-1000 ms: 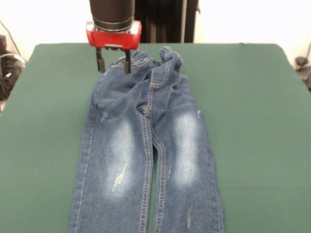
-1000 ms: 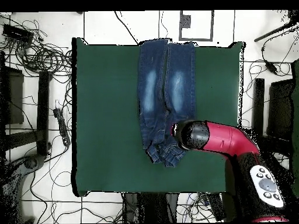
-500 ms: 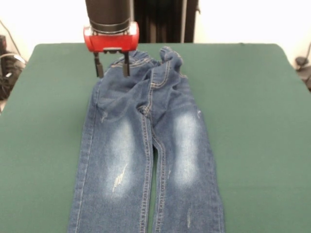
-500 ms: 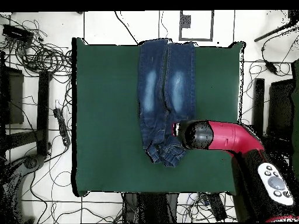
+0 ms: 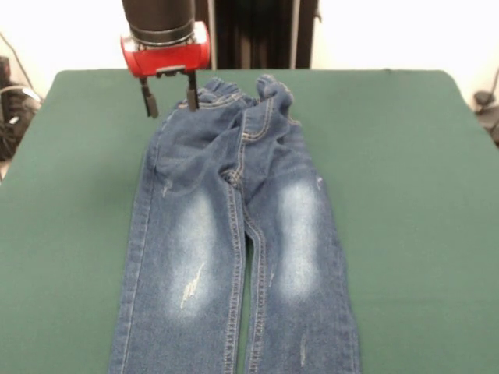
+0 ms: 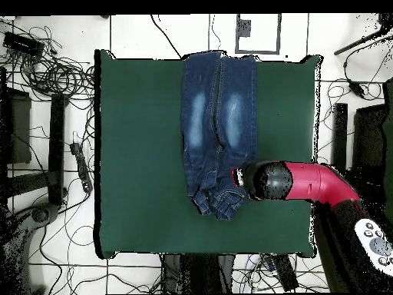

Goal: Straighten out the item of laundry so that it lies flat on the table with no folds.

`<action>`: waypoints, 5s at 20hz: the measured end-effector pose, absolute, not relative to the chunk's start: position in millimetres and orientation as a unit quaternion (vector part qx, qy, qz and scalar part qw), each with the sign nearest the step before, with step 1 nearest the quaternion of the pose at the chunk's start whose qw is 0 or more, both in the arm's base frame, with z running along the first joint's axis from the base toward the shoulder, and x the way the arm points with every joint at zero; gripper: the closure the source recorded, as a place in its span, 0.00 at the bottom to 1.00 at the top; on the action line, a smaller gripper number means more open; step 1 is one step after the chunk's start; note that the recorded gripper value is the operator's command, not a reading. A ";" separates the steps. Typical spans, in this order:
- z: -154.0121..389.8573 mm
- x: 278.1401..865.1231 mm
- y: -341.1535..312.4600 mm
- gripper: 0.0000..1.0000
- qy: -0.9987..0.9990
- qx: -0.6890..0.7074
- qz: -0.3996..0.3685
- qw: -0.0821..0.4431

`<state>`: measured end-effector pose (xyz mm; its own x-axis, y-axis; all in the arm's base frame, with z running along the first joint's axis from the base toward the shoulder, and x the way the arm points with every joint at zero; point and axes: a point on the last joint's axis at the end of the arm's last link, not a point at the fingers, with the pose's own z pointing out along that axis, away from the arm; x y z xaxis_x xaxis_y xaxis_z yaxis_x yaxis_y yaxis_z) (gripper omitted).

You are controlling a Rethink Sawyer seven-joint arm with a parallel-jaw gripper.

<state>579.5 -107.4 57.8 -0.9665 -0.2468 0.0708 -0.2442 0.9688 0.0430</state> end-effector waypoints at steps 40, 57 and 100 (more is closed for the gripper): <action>101.8 566.6 -94.9 0.00 -0.995 0.056 0.035 0.076; 90.7 560.7 -93.1 0.00 -0.996 -0.014 0.000 0.092; -21.5 457.5 -86.3 1.00 -0.974 -0.010 0.061 0.217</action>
